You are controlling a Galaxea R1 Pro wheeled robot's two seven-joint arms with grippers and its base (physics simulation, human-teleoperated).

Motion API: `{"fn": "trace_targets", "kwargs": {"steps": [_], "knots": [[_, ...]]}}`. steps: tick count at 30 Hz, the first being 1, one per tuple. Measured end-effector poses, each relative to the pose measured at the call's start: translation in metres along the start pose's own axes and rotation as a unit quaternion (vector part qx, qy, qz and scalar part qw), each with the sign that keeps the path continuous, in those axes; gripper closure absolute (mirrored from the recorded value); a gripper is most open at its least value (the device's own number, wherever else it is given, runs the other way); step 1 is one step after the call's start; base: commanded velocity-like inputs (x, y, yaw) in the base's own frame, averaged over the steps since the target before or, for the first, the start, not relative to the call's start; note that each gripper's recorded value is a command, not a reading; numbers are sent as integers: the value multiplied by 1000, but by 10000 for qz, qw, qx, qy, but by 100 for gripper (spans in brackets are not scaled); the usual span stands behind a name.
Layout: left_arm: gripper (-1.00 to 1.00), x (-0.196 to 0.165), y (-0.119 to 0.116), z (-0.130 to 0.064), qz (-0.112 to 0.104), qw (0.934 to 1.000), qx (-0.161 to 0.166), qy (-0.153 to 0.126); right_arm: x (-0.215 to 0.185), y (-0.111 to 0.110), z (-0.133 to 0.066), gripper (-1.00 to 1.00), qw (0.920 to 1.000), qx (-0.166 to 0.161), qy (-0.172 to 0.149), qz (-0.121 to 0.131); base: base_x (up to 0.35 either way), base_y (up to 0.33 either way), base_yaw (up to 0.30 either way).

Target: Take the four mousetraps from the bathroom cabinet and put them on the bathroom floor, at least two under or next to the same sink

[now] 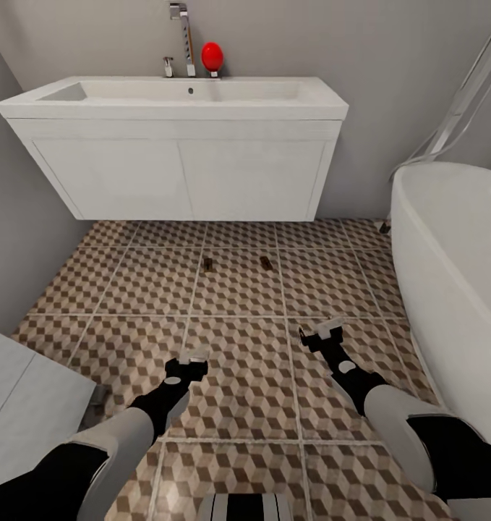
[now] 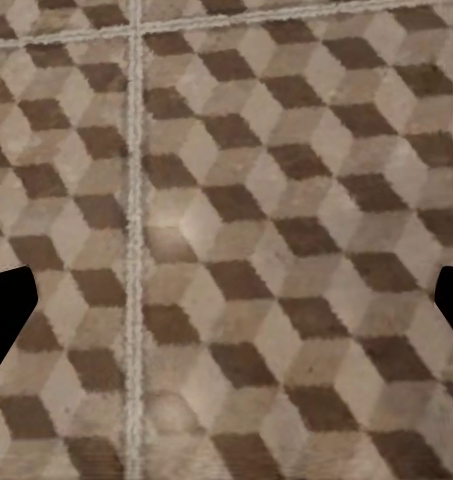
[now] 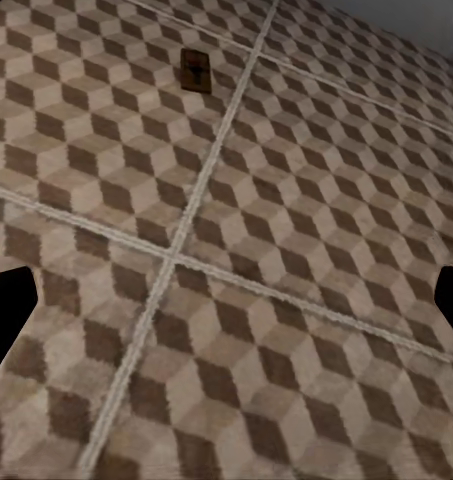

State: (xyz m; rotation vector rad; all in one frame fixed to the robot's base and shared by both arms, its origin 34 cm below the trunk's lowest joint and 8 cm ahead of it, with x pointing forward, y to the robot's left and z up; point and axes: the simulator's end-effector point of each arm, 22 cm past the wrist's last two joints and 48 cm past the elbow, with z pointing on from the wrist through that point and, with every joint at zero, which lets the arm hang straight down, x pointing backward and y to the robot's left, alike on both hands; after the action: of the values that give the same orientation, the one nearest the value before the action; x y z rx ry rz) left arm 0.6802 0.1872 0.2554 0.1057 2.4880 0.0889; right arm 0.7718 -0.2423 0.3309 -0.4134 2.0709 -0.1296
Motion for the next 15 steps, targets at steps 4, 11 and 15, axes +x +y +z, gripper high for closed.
{"fn": "trace_targets", "kwargs": {"steps": [4,11,15], "knots": [[-100,8,0,-8,-5,10000,13,43,-4,-14,-4,-100,9992,188,40,344,0,0,0],[-100,19,-1,-24,-44,10000,27,29,-16,-28,-10,-100,9968,372,20,701,0,0,0],[-100,13,1,-30,-53,10000,25,4,-24,-28,-13,-100,9967,360,15,733,0,0,0]]}}
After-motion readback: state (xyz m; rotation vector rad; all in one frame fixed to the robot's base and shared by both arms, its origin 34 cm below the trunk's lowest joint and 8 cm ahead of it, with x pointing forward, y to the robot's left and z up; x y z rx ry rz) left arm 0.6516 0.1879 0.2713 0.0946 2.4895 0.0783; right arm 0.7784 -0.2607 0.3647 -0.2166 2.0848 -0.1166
